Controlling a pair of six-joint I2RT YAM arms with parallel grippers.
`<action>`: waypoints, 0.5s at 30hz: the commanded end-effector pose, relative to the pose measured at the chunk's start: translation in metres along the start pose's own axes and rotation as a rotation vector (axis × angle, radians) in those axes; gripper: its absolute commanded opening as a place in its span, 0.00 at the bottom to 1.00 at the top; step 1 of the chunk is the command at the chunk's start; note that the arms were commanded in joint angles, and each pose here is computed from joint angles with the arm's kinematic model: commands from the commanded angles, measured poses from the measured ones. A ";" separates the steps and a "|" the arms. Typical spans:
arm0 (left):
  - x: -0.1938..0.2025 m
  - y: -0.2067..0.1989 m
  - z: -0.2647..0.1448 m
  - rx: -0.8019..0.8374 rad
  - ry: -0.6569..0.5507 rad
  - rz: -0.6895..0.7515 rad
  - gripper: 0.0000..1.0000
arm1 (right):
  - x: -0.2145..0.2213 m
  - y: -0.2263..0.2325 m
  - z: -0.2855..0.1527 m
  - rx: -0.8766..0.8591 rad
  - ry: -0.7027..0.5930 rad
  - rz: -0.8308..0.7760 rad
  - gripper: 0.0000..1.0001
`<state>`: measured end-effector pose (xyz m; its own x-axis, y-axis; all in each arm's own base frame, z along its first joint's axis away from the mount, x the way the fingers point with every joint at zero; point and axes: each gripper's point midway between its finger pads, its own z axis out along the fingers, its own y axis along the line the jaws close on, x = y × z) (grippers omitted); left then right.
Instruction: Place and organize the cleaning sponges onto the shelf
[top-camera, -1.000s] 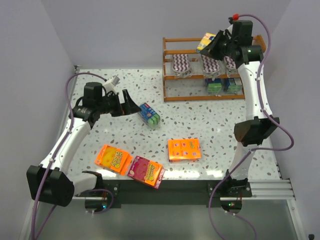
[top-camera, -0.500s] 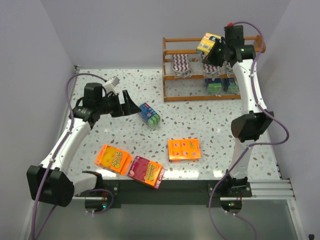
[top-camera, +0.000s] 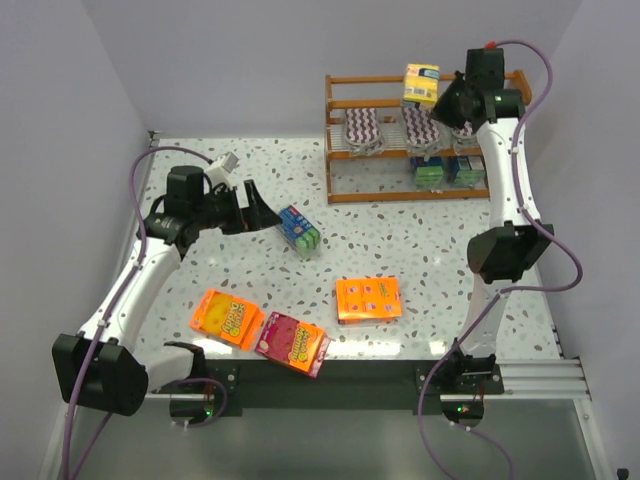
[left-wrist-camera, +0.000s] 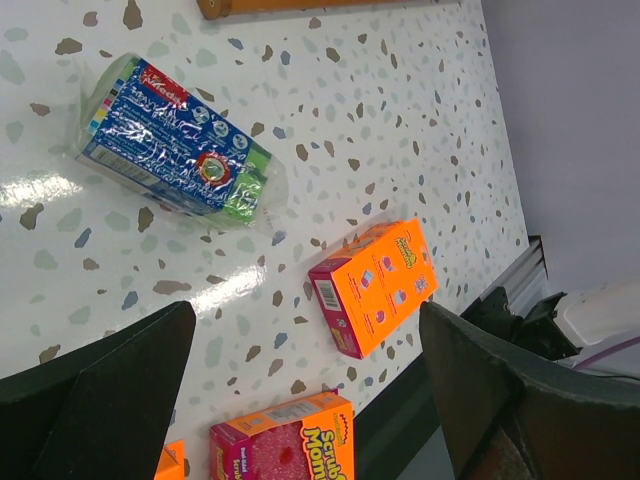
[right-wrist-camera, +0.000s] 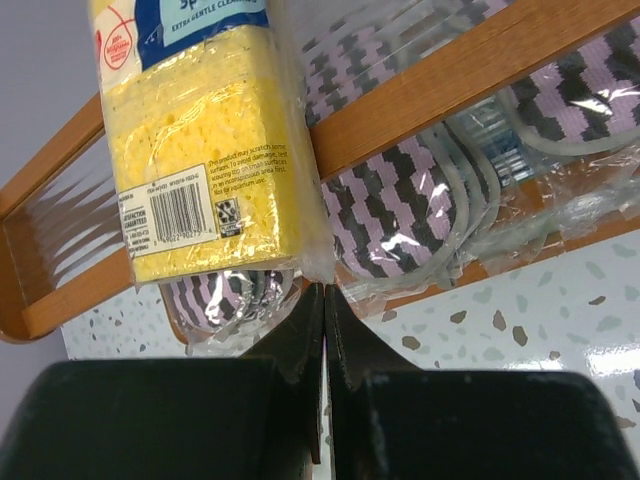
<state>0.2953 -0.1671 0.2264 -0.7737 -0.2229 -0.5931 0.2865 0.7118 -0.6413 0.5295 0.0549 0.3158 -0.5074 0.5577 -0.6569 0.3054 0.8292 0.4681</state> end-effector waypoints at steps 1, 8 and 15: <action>-0.008 -0.003 -0.004 0.010 -0.046 0.019 1.00 | -0.036 0.009 -0.017 -0.032 -0.123 0.035 0.00; -0.006 -0.004 -0.005 0.008 -0.043 0.015 1.00 | -0.046 0.009 -0.009 -0.052 -0.142 0.072 0.00; -0.003 -0.001 -0.006 0.000 -0.045 0.003 1.00 | -0.059 0.009 -0.003 -0.074 -0.176 0.106 0.00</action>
<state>0.2921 -0.1651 0.2236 -0.7727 -0.2285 -0.5922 0.2776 0.7174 -0.6389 0.5463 0.0356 0.3357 -0.4074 0.6184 -0.6720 0.3175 0.7858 0.5307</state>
